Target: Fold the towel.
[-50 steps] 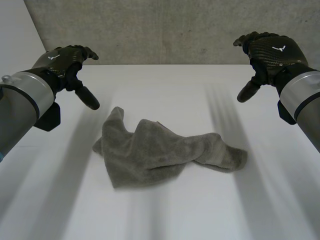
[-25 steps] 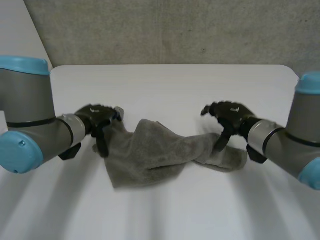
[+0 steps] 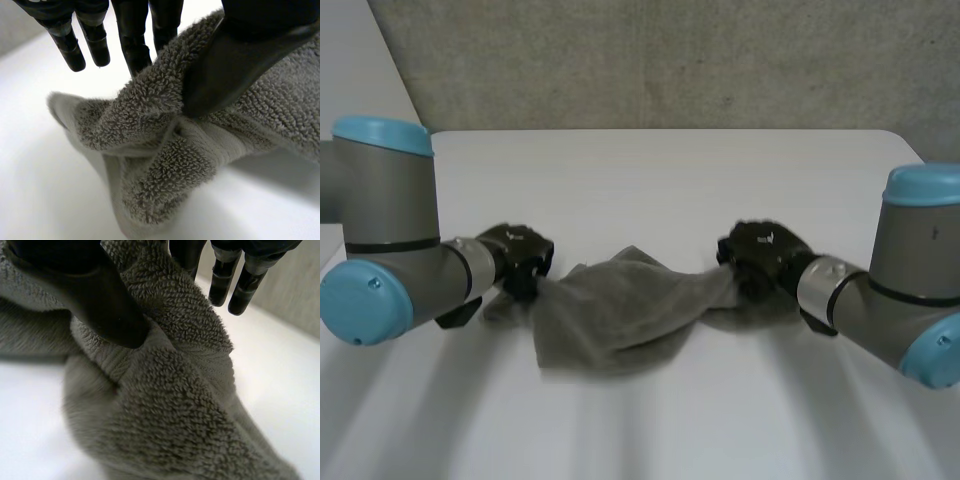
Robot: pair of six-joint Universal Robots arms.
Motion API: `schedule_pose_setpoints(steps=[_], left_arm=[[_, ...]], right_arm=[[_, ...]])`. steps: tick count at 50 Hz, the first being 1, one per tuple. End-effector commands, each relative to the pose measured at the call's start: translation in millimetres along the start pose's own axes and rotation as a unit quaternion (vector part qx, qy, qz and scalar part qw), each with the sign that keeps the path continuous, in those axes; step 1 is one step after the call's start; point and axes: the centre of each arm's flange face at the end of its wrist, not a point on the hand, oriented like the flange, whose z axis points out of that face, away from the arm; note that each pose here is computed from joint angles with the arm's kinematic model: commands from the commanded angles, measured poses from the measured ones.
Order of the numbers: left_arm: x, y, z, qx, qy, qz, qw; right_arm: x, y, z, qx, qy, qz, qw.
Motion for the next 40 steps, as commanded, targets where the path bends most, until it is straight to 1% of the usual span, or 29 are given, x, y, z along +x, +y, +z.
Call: schedule_pose_setpoints(steps=[1, 2, 3, 4, 5, 6, 7, 8, 9, 10, 13, 14, 15, 16, 18, 19, 21, 22, 23, 24, 25, 26, 27, 28, 29, 31, 33, 37, 40], left_arm=[[-25, -61, 11, 0.185, -0.081, 0.001, 0.979], [-31, -81, 8, 0.243, -0.103, -0.002, 0.965], [-31, -81, 8, 0.244, -0.104, -0.002, 0.964], [-36, -102, -2, 0.305, -0.122, -0.003, 0.944], [-36, -102, -2, 0.306, -0.122, -0.003, 0.944], [-41, -124, -19, 0.366, -0.14, -0.002, 0.92], [-47, -142, -39, 0.419, -0.161, 0.0, 0.893], [-48, -142, -39, 0.42, -0.162, 0.0, 0.893], [-52, -154, -57, 0.46, -0.175, 0.004, 0.871], [-49, -161, -72, 0.487, -0.177, 0.011, 0.855], [-47, -160, -79, 0.498, -0.176, 0.013, 0.849], [-46, -154, -82, 0.495, -0.176, 0.014, 0.851], [-43, -145, -81, 0.484, -0.172, 0.013, 0.858], [-43, -145, -81, 0.483, -0.172, 0.013, 0.858], [-34, -117, -68, 0.443, -0.159, 0.008, 0.882], [-34, -117, -68, 0.443, -0.159, 0.008, 0.882], [-23, -80, -53, 0.389, -0.144, 0.003, 0.91], [-23, -80, -53, 0.389, -0.144, 0.003, 0.91], [-16, -59, -46, 0.359, -0.134, 0.0, 0.924], [-16, -59, -46, 0.359, -0.134, 0.0, 0.924], [-10, -37, -40, 0.326, -0.126, -0.003, 0.937], [-3, -18, -37, 0.297, -0.116, -0.007, 0.948], [-3, -18, -37, 0.296, -0.116, -0.007, 0.948], [4, 4, -33, 0.259, -0.105, -0.011, 0.96], [4, 4, -33, 0.259, -0.105, -0.011, 0.96], [20, 46, -24, 0.172, -0.074, -0.023, 0.982], [23, 55, -24, 0.145, -0.066, -0.024, 0.987], [22, 59, -25, 0.121, -0.063, -0.028, 0.99], [10, 53, -26, 0.123, -0.077, -0.032, 0.989]], right_arm=[[15, -66, 11, 0.145, 0.025, -0.078, 0.986], [21, -92, 10, 0.198, 0.043, -0.1, 0.974], [28, -122, 0, 0.257, 0.065, -0.12, 0.957], [28, -123, -1, 0.258, 0.065, -0.12, 0.956], [32, -154, -16, 0.32, 0.086, -0.141, 0.933], [32, -154, -17, 0.321, 0.086, -0.141, 0.933], [34, -179, -33, 0.374, 0.103, -0.155, 0.909], [35, -197, -46, 0.414, 0.111, -0.161, 0.889], [36, -197, -46, 0.414, 0.111, -0.161, 0.889], [35, -204, -54, 0.43, 0.109, -0.158, 0.882], [30, -197, -58, 0.422, 0.088, -0.158, 0.888], [30, -197, -58, 0.422, 0.088, -0.158, 0.889], [24, -188, -56, 0.411, 0.069, -0.162, 0.895], [19, -177, -52, 0.4, 0.048, -0.167, 0.9], [12, -163, -49, 0.386, 0.025, -0.176, 0.905], [5, -150, -46, 0.373, 0.005, -0.191, 0.908], [0, -135, -44, 0.355, -0.009, -0.207, 0.911], [0, -135, -44, 0.355, -0.009, -0.207, 0.912], [-5, -120, -41, 0.339, -0.019, -0.224, 0.913], [-8, -103, -39, 0.32, -0.028, -0.238, 0.917], [-8, -103, -39, 0.32, -0.028, -0.238, 0.917], [-10, -85, -36, 0.297, -0.033, -0.244, 0.922], [-10, -84, -36, 0.297, -0.033, -0.245, 0.922], [-16, -61, -34, 0.265, -0.041, -0.247, 0.931], [-22, -37, -31, 0.229, -0.055, -0.244, 0.941], [-23, -36, -31, 0.229, -0.056, -0.244, 0.941], [-23, -8, -30, 0.174, -0.064, -0.255, 0.949], [-12, -2, -33, 0.145, -0.054, -0.26, 0.953], [-9, -5, -36, 0.128, -0.053, -0.248, 0.959]])
